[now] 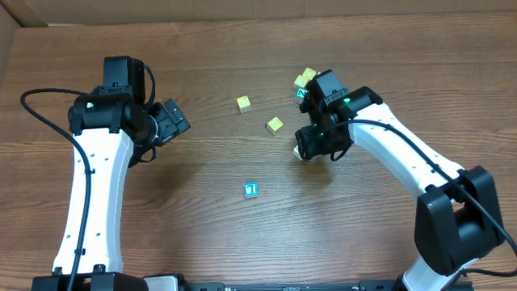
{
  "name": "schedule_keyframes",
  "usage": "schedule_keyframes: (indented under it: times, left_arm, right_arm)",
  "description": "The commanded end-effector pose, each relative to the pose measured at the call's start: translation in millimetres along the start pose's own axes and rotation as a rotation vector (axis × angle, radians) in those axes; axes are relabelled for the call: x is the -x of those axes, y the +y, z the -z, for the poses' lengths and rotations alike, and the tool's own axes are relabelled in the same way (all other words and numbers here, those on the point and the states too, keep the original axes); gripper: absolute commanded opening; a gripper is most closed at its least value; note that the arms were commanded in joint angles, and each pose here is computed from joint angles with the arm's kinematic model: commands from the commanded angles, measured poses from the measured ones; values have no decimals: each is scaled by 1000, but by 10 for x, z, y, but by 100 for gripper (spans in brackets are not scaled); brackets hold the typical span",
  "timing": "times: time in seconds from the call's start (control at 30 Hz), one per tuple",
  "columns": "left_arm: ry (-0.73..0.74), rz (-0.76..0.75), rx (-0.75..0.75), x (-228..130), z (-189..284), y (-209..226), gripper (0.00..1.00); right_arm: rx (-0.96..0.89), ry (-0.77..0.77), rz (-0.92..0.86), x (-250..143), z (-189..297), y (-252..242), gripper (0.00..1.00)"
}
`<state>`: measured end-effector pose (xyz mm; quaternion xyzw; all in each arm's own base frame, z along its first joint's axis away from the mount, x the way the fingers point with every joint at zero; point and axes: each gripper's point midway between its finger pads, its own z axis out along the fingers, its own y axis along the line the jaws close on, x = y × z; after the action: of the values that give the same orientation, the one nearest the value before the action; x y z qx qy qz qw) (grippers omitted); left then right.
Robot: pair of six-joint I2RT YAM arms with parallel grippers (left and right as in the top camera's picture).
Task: Flip 3 blocks
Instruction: 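Move the right gripper over the green-lettered block near the cluster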
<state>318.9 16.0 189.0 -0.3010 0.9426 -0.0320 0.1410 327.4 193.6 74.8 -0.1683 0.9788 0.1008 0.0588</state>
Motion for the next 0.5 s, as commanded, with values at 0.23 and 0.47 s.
schedule_keyframes:
  times: [0.23, 0.47]
  left_arm:
    - [-1, -2, 3, 20, -8, 0, 100]
    - [-1, -2, 3, 20, -8, -1, 99]
  right_arm:
    - [-25, -94, 169, 273, -3, 17, 68]
    - [-25, -103, 177, 240, -134, -5, 70]
